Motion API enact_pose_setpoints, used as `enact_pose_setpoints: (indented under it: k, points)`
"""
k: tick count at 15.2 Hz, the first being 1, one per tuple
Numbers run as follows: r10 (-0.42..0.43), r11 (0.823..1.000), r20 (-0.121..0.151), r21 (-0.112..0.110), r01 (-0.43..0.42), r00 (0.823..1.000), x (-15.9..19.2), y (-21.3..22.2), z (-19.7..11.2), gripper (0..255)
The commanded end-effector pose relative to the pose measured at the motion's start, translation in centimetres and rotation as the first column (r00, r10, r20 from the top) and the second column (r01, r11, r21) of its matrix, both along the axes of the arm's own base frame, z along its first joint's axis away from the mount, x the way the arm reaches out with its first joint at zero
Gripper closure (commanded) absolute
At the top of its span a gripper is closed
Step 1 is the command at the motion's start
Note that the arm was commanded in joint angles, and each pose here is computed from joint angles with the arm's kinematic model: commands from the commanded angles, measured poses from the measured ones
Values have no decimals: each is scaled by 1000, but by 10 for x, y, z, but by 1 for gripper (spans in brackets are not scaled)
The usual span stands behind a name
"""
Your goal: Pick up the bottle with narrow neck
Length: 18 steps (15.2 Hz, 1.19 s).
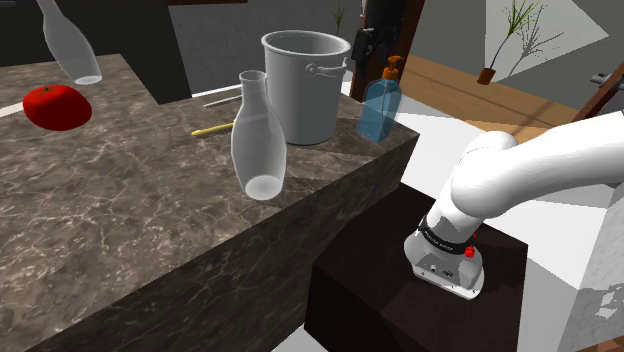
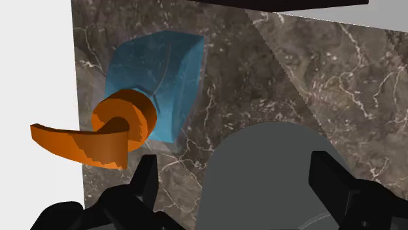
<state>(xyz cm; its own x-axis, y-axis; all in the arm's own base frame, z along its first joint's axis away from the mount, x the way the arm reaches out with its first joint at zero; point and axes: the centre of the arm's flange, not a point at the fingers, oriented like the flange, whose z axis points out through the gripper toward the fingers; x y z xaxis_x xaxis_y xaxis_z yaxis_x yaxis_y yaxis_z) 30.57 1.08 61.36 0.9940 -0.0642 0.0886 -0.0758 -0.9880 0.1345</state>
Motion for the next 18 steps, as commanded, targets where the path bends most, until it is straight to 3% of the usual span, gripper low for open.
enact_pose_setpoints:
  k: [1,18]
  points:
    - [0,1000,0,0,0,1000,0,0,0,0]
    - [2,995,-18,97,-1,1000,52,201,39,0]
